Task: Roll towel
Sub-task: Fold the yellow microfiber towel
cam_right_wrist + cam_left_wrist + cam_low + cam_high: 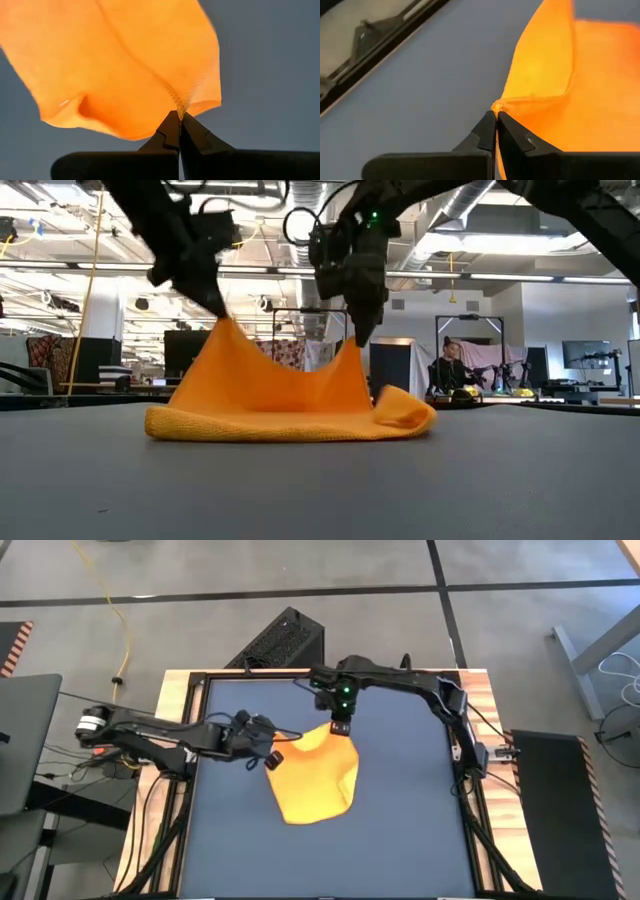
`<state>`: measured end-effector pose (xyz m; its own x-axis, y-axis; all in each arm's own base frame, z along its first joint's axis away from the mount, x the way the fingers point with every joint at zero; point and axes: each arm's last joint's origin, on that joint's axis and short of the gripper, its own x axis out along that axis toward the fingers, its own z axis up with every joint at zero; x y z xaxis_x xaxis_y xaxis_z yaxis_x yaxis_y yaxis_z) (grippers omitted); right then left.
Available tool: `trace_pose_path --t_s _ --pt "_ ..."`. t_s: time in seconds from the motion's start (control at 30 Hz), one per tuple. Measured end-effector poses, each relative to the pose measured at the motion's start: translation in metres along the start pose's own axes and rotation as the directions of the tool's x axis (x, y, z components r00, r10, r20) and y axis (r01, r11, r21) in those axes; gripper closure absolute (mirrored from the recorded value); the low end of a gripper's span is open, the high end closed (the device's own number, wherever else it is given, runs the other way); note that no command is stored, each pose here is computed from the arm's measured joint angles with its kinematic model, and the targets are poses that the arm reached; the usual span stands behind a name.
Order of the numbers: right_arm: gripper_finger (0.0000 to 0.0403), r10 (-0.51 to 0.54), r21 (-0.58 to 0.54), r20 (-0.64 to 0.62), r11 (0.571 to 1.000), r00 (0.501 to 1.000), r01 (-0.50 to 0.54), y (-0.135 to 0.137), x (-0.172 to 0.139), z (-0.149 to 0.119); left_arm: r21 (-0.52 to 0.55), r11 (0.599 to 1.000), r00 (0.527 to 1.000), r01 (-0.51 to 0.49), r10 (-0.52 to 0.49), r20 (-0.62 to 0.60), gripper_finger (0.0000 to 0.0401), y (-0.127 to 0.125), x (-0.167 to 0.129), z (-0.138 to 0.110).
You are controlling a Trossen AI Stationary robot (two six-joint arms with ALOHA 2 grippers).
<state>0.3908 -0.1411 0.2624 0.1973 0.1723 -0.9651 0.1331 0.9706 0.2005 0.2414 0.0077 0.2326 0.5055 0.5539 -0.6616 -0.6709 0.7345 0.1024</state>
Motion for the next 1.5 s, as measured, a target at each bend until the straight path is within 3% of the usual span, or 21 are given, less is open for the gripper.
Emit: trace_pose_path --t_s 0.13,0.33,0.57,0.67,0.77,0.93,1.23,1.5 --pt "0.0386 -0.001 0.004 0.012 1.000 1.000 0.001 -0.002 0.000 0.001 -0.042 0.996 0.993 -0.080 0.076 -0.085 0.0401 0.010 0.016 -0.018" --pt "0.0386 -0.019 0.049 0.147 0.999 0.989 0.012 -0.003 -0.002 0.014 -0.152 0.983 0.994 -0.101 0.092 -0.064 0.0401 0.033 0.013 -0.030" --pt "0.0385 -0.122 0.265 0.419 0.964 0.900 0.007 -0.008 -0.002 0.046 -0.317 0.933 0.985 -0.170 0.163 -0.049 0.0401 0.061 0.011 -0.047" --pt "0.0385 -0.204 0.337 0.414 0.940 0.887 0.059 -0.013 -0.002 0.046 -0.374 0.907 0.981 -0.192 0.179 -0.071 0.0401 0.070 0.012 -0.058" --pt "0.0385 -0.277 0.389 0.369 0.913 0.887 0.123 -0.018 -0.002 0.041 -0.411 0.896 0.983 -0.170 0.122 -0.140 0.0401 0.074 0.018 -0.072" --pt "0.0384 -0.230 0.371 0.372 0.925 0.899 0.083 -0.013 -0.001 0.042 -0.441 0.886 0.977 -0.146 0.057 -0.208 0.0401 0.074 0.023 -0.088" --pt "0.0384 -0.145 0.267 0.451 0.963 0.880 0.022 0.039 0.008 0.056 -0.446 0.892 0.993 -0.080 0.031 -0.116 0.0385 0.074 0.011 -0.081" --pt "0.0384 -0.155 0.284 0.453 0.959 0.878 0.023 0.033 0.006 0.056 -0.408 0.913 1.000 -0.011 0.012 -0.002 0.0326 0.087 -0.019 -0.066"
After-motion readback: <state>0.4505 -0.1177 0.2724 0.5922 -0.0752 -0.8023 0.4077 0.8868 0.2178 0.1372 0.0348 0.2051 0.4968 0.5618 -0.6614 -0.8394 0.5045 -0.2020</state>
